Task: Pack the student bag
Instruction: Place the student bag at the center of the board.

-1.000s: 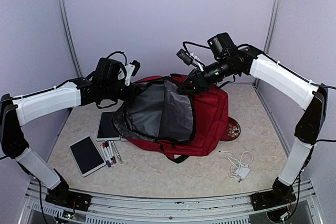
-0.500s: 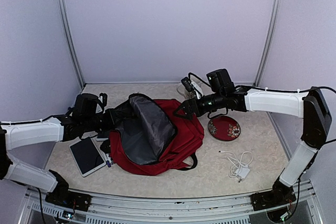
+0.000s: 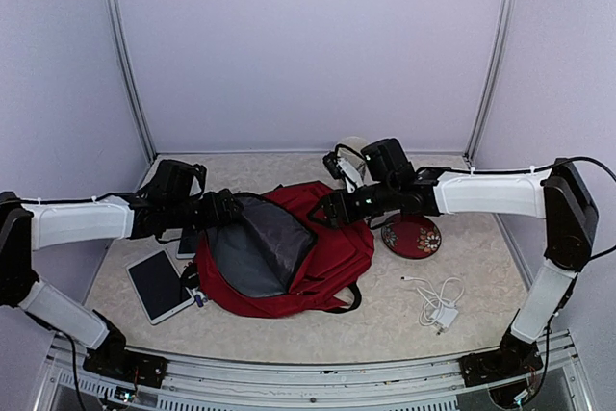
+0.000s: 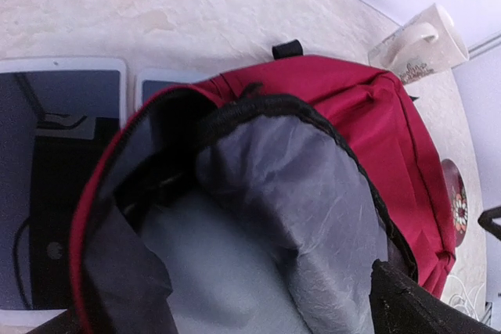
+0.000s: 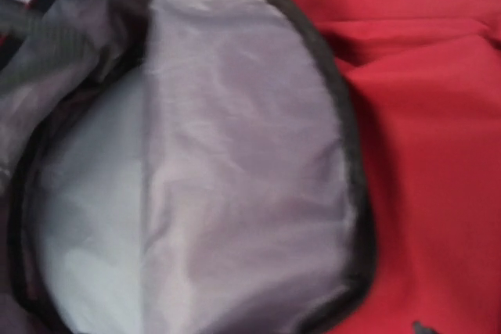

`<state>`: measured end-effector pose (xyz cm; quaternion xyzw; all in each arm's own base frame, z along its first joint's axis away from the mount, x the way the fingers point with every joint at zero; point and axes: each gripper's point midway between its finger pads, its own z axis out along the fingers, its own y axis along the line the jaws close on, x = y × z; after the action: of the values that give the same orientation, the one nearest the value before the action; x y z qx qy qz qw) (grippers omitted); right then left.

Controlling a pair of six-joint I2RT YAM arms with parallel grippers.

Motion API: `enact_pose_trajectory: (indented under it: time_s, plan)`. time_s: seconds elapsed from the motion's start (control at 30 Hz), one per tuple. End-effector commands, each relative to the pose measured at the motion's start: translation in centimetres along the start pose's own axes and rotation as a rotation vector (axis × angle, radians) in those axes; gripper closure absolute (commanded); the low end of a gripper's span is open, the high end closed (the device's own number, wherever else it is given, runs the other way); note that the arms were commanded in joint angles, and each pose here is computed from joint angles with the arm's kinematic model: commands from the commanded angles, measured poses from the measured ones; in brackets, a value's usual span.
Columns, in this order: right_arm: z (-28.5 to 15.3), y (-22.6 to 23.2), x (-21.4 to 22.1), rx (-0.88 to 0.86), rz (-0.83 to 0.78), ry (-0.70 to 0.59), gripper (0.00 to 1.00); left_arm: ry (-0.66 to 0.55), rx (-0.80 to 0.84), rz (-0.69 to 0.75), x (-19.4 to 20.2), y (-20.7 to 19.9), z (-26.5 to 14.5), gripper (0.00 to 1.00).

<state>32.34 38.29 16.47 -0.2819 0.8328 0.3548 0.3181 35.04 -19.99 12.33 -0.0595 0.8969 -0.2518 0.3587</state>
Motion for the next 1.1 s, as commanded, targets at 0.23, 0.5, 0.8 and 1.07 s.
enact_pose_trajectory:
  time_s: [0.23, 0.5, 0.8, 1.07]
  plan:
    - [3.9, 14.3, -2.7, -0.222, -0.109, -0.09, 0.18, -0.063, -0.58, -0.151, -3.5, 10.1, -9.8, 0.01]
    - [13.0, 22.5, -0.3, -0.373, -0.088, 0.008, 0.21, 0.069, -0.608, -0.369, 3.3, 16.6, -10.2, 0.01]
    - [19.2, 24.4, 4.7, -0.395, 0.012, 0.147, 0.23, -0.031, -0.663, -0.598, 6.0, 20.7, -11.2, 0.01]
    - [21.4, 23.9, 7.1, -0.368, 0.054, 0.203, 0.25, -0.064, -0.733, -0.643, 5.3, 24.5, -10.7, 0.01]
